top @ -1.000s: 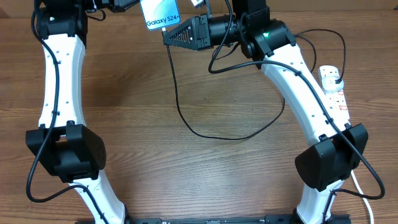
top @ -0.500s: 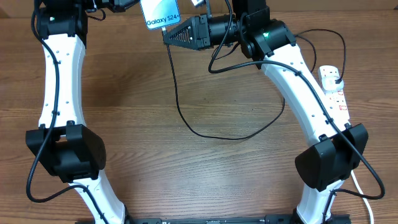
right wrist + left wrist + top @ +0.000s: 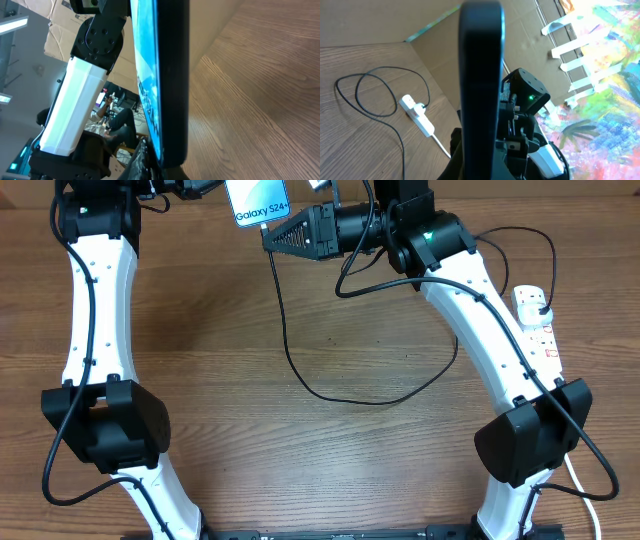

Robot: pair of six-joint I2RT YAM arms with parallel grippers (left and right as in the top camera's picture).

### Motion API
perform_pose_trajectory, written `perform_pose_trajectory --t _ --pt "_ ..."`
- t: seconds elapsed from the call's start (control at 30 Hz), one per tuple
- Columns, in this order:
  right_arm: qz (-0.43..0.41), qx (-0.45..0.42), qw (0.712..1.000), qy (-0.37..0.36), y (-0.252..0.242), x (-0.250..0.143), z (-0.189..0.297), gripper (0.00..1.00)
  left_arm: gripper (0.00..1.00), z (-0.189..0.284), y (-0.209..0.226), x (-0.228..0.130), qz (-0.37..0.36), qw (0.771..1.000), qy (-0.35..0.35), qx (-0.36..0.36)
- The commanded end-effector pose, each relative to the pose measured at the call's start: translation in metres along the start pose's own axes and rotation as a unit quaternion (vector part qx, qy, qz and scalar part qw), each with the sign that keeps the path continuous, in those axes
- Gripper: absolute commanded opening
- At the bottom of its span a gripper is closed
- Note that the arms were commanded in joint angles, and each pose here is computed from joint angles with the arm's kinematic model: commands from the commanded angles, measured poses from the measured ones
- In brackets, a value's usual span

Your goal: Plug charger to phone and switch on socket

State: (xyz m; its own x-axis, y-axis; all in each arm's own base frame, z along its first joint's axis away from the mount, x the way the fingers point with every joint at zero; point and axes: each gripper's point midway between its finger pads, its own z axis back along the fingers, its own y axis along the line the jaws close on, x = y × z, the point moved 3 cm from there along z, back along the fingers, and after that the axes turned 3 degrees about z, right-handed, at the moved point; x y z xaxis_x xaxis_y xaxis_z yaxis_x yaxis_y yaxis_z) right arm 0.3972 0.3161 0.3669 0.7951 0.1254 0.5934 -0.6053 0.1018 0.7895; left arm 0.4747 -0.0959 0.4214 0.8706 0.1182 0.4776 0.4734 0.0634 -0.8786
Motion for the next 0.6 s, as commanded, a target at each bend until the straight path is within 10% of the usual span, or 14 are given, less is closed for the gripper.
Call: perform_pose_trajectory --t 0.0,0.57 --pt "0.015 -0.011 1.000 -0.021 -0.0033 0.0118 0.0108 0.04 0.04 -0.0050 -0.0194 -0.0070 -0.027 0.999 0.026 -0.014" --pt "0.019 -0.013 0.999 -0.025 -0.0039 0.0137 0.0123 0.04 0.04 -0.0050 -0.0194 -0.0070 -0.023 0.999 0.026 -0.014"
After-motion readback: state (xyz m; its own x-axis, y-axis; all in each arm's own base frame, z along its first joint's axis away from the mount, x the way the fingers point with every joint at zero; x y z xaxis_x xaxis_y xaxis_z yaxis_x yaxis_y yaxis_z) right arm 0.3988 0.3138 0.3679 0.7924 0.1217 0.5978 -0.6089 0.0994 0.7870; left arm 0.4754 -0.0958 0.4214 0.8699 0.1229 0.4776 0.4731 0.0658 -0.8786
